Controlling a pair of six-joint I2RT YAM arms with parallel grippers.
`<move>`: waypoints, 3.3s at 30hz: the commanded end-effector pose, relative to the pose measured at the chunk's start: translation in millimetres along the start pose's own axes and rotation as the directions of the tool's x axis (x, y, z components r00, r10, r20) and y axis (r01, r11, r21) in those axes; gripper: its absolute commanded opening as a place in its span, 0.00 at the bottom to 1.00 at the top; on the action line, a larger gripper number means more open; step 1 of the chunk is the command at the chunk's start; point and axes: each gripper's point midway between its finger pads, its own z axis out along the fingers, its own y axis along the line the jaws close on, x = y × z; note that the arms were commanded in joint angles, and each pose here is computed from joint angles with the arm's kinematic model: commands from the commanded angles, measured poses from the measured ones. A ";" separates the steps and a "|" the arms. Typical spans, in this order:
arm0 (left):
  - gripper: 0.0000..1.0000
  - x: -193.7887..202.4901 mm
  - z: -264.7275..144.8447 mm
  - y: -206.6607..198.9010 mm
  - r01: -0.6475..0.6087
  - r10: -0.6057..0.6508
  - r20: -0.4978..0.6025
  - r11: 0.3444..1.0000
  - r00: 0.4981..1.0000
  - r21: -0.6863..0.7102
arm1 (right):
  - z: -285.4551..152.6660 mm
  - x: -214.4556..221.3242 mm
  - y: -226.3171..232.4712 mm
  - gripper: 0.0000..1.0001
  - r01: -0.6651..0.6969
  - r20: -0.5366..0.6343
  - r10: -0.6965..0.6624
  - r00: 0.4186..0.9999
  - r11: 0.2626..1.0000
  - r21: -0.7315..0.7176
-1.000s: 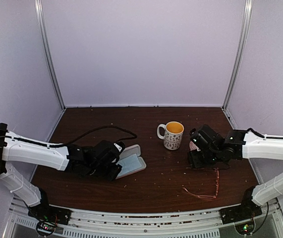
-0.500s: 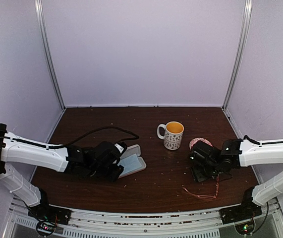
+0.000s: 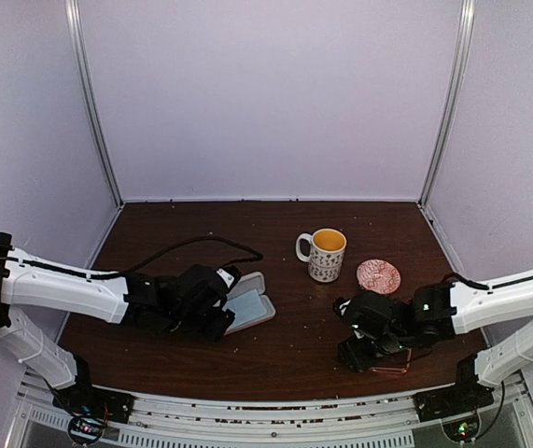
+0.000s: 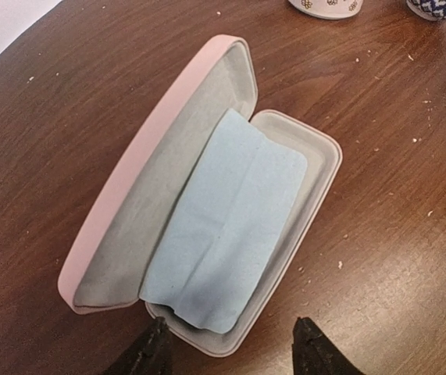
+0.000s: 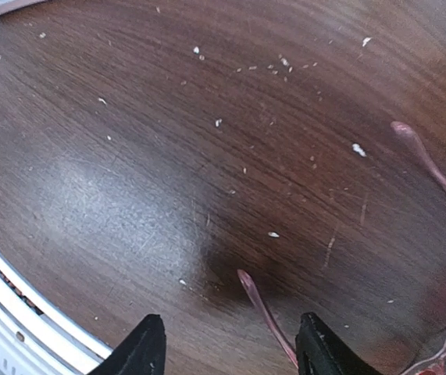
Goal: Organize the sunglasses
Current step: Move the left temple of the sunglasses to the center of the board, then pick up the right temple of the sunglasses from the center of the board.
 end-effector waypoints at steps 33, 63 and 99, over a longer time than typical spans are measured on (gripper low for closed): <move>0.55 -20.6 -11.4 -2.0 0.041 -0.041 0.080 0.999 0.996 0.004 | 40.4 -17.3 24.5 0.06 0.081 -0.057 -0.081 0.995 0.997 0.011; 0.65 -12.1 -28.2 26.4 0.097 -0.087 0.125 0.992 0.988 -0.080 | 79.0 -97.1 118.8 0.20 -0.078 0.004 0.079 0.997 0.990 -0.119; 0.80 -10.5 -23.0 21.4 0.095 -0.087 0.101 0.993 0.991 -0.067 | 60.1 -90.8 -32.3 0.49 0.152 -0.161 -0.128 0.979 0.978 0.146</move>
